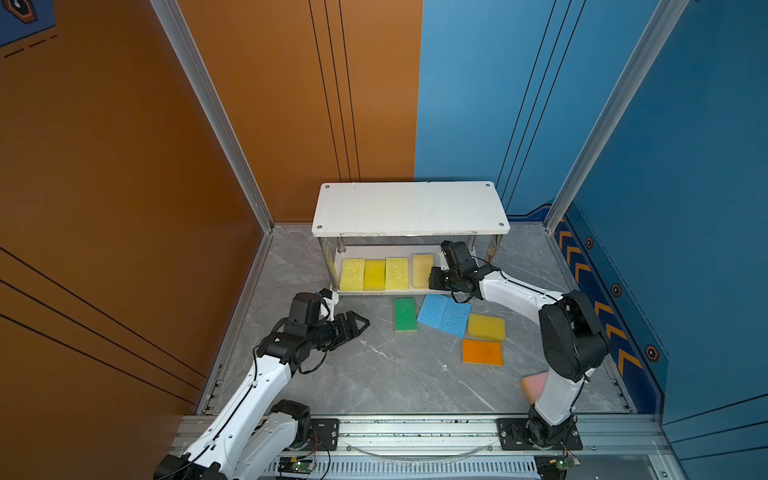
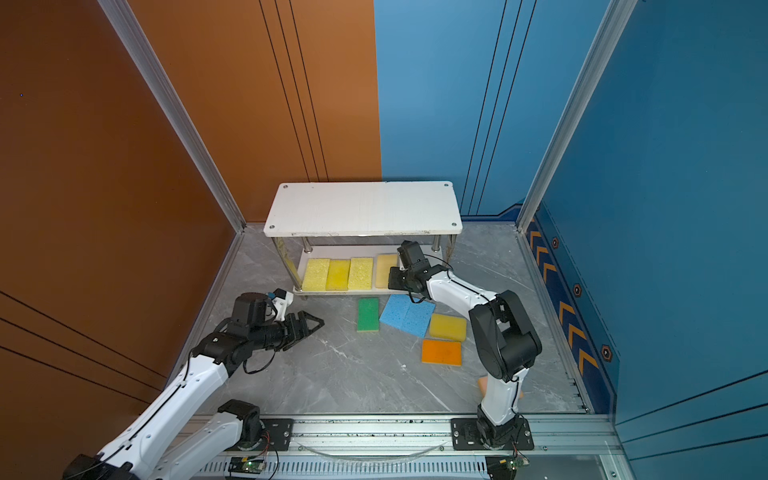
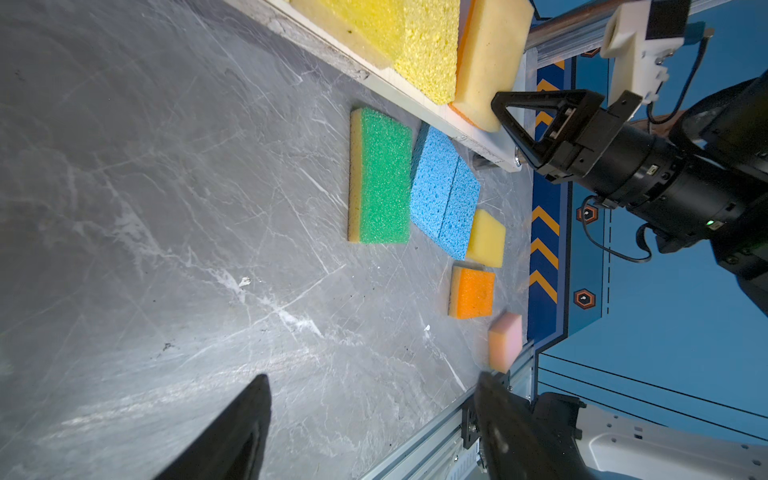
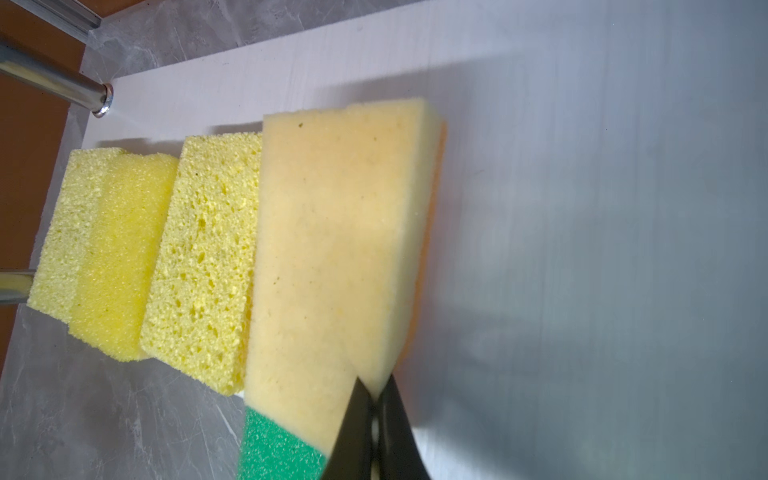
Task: Place and organize the cleaning sponges onto the shelf
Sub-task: 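Lower the beige sponge onto the tier and open the right gripper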
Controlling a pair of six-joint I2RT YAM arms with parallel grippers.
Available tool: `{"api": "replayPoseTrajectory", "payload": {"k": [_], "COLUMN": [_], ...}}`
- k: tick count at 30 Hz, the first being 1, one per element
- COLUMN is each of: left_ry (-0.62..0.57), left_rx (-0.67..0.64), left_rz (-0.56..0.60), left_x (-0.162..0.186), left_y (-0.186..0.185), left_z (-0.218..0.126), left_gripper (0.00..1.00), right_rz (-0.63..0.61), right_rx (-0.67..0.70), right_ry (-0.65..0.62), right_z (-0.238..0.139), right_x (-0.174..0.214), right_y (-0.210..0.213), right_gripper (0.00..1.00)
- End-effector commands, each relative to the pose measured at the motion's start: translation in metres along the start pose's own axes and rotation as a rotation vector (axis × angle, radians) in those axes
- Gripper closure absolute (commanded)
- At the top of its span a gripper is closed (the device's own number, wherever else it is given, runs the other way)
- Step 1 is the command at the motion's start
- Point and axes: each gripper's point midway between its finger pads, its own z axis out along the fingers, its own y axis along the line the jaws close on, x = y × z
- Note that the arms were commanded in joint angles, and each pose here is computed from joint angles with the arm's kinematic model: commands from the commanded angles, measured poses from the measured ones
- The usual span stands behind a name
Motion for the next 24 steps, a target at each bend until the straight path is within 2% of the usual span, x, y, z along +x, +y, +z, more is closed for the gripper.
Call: {"api": "replayPoseTrajectory", "payload": {"k": [1,3,6,9,24], "left_ry": [0.032,0.034,0.04,0.041,0.078], "left_rx": [-0.002,-0.003,-0.005,-0.006,-0.039], "left_rz": [0.006,0.004,0.002,0.003,0.034], "left_x": [0.008,0.008,0.009,0.009,0.018], "left_y": [0.006,0.007,0.007,0.007,0.008], "left_z": [0.002,0.002,0.003,0.003,0.015], "left_gripper": [0.22,0.22,0.22,0.22,0.22], "right_rz": [0.008,0.012,0.016,0.016,0.028], "right_rx": [-0.032,-0.03,-0.023,-0.02,-0.063], "right_ry": [-0.002,-0.001,-0.003,-0.008,-0.035], "right_z": [0.001,0.002,0.001,-0.001,0.019], "right_x": [-0.006,-0.006,-0.007,-0.008,-0.024], "right_y": [0.006,0.005,0.003,0.001,0.011], "right_gripper": [0.87,0.79,0.57,0.48,0.42]}}
